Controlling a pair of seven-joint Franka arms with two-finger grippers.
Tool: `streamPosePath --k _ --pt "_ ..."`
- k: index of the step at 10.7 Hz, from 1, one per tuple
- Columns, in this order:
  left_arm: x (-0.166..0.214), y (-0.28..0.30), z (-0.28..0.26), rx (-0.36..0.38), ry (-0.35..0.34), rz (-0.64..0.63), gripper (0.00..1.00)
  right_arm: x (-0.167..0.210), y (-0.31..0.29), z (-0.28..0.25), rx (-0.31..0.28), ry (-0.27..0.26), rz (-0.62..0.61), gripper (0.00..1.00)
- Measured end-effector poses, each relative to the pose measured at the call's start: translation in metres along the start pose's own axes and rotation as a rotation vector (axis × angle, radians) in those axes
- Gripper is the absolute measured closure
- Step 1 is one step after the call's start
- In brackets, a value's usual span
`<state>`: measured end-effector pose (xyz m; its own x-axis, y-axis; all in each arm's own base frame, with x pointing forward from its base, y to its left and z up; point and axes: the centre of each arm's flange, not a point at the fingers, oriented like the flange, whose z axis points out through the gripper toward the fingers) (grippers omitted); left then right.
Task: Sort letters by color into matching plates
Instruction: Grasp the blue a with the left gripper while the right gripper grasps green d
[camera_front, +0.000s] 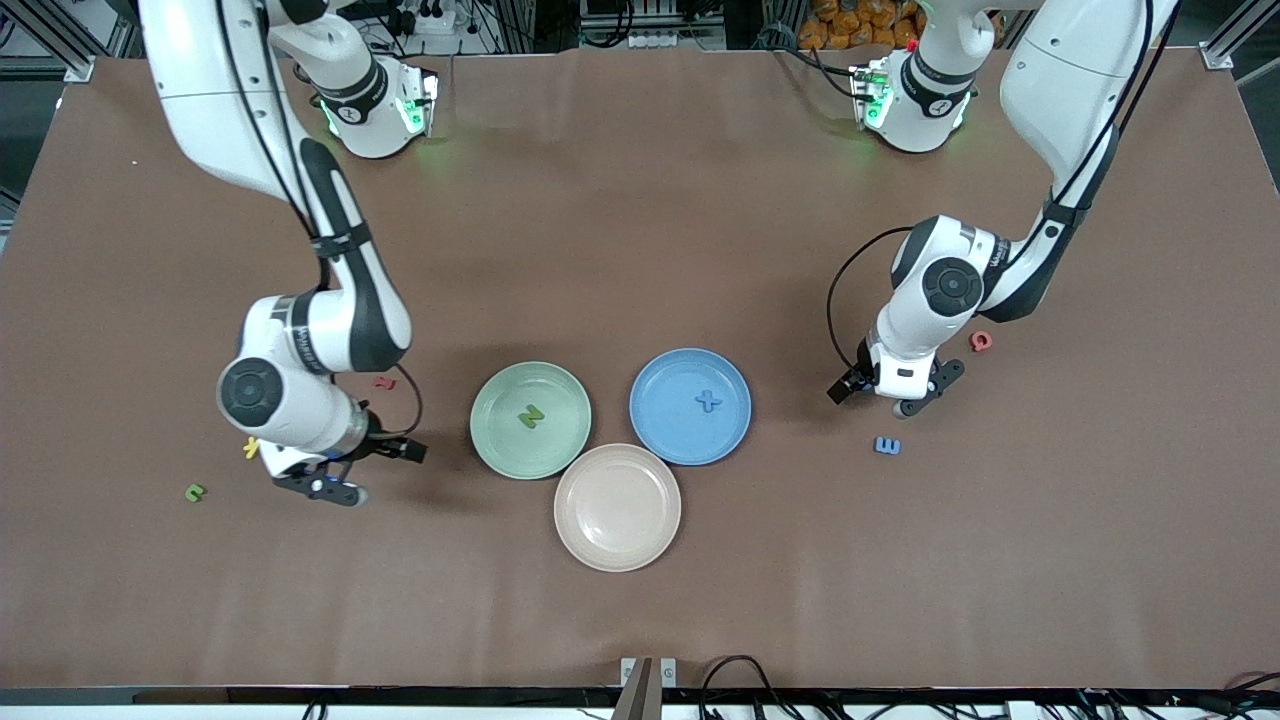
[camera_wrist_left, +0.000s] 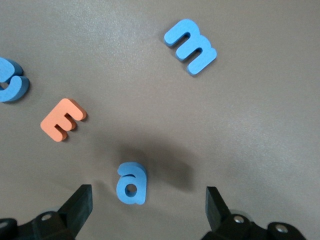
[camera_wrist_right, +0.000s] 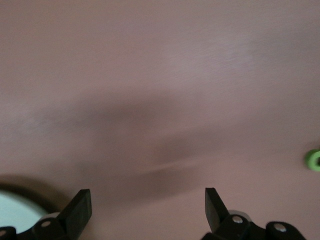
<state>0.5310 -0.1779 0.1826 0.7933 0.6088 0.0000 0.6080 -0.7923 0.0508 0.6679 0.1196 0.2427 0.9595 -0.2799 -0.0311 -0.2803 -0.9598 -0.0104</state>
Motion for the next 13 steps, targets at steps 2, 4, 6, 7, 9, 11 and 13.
streamPosePath --k 2,4,6,7,9,11,13 --pt "-0.001 -0.001 0.002 -0.002 -0.001 0.0 0.0 0.019 0.044 0.0 0.0 -0.002 0.065 0.0" --pt "-0.001 -0.004 0.007 0.008 0.003 0.015 0.0 0.032 0.082 0.001 0.001 -0.005 0.123 0.0" --pt "0.001 -0.006 0.009 0.011 0.004 0.013 0.0 0.035 0.114 0.013 -0.004 -0.01 0.168 0.0" --pt "0.001 -0.006 0.009 0.01 0.004 0.013 0.0 0.033 0.128 0.021 -0.006 -0.002 0.185 0.0" --pt "0.001 -0.006 0.01 0.008 0.005 0.013 0.0 0.028 0.149 0.037 -0.01 0.012 0.205 0.0" --pt "0.001 -0.006 0.011 0.001 0.007 0.013 0.1 0.022 0.156 0.047 -0.016 0.004 0.213 0.0" --pt "0.001 -0.005 0.01 0.002 0.013 0.027 0.33 0.018 0.159 0.053 -0.018 0.012 0.217 0.0"
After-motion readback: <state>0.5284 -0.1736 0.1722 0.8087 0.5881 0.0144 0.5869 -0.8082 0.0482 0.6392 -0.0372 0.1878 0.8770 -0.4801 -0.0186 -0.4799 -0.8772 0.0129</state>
